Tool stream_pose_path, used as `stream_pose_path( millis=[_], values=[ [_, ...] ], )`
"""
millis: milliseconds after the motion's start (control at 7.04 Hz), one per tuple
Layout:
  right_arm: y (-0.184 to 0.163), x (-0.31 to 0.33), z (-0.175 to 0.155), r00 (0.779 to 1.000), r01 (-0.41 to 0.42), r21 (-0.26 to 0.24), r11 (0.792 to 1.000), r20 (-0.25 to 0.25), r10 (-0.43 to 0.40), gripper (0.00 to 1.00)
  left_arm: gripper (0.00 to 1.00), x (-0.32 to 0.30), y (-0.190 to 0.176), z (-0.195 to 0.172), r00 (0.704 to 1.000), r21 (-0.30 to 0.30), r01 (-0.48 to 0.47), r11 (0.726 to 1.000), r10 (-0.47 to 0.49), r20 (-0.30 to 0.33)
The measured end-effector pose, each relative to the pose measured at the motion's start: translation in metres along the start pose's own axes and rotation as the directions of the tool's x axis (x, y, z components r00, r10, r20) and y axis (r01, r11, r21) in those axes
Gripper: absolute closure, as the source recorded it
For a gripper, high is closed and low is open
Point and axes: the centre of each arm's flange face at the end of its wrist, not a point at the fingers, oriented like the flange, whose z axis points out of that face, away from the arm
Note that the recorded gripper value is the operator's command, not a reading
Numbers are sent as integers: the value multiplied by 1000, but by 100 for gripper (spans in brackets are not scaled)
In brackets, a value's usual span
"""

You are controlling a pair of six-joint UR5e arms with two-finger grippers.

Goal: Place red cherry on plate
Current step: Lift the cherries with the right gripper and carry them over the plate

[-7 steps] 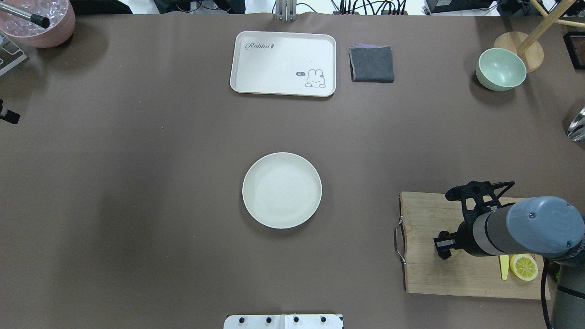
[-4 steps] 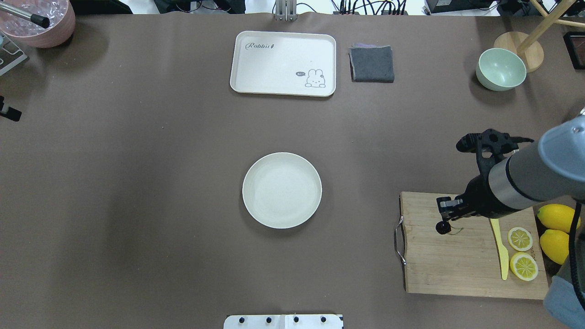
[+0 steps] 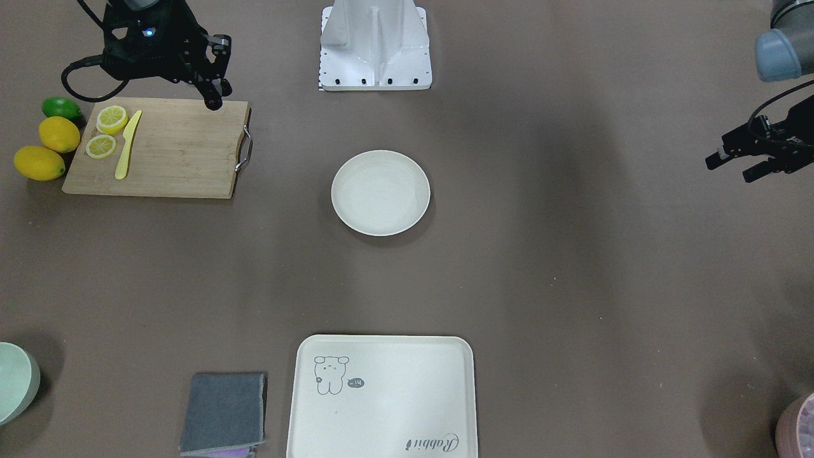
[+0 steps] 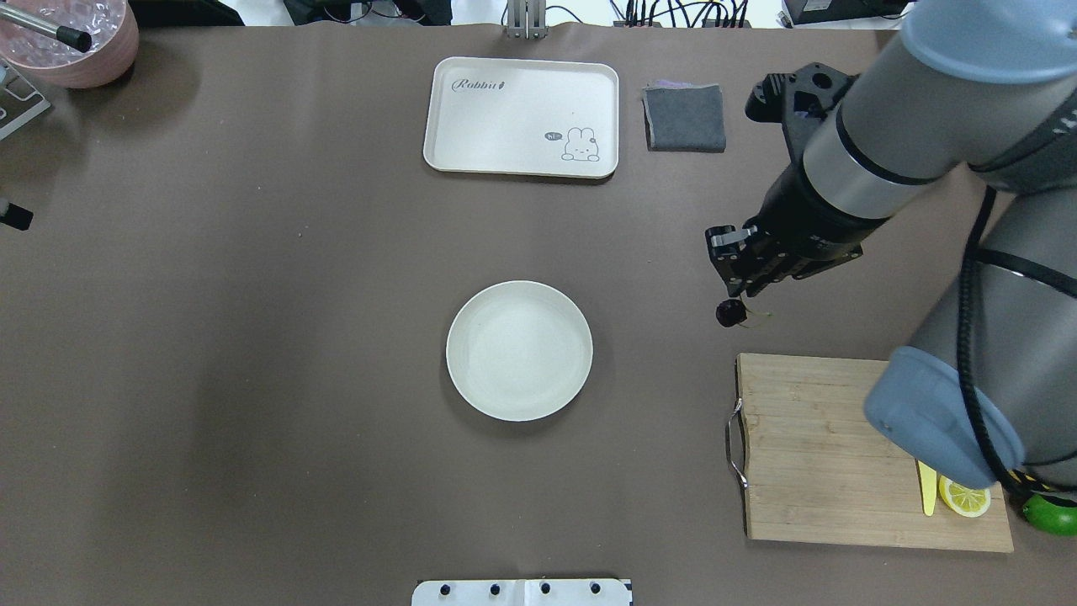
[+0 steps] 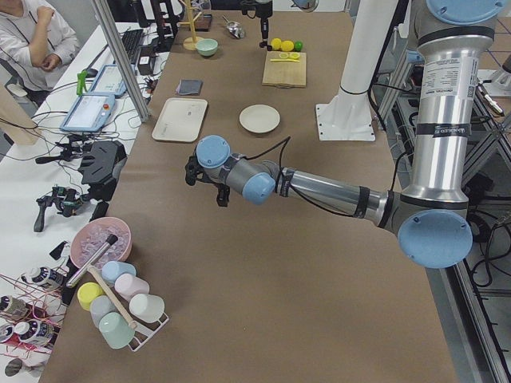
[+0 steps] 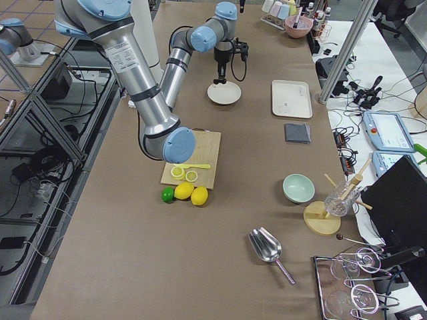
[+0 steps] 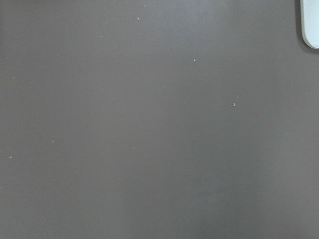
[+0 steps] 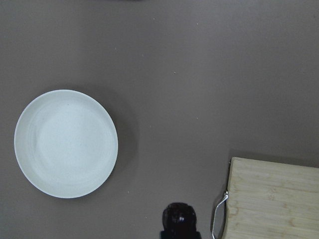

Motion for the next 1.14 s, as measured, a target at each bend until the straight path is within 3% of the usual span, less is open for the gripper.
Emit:
stream_pose_path(
  millis=[284,710,1136],
  values=[
    [-23,-41,6,999,12,-4,1000,-39,-12,100,3,11,-4,-3,1000,6,-21,1000,21,-10],
    [-17,-93,39,995,61,-47,997,-81,-65,100,3,17,-4,-6,999,13,-50,999,50,-12],
    [-4,-140,112,988,99,-24,995,-116,-101,100,3,15,-16,-3,999,15,-52,999,52,-6]
  ],
)
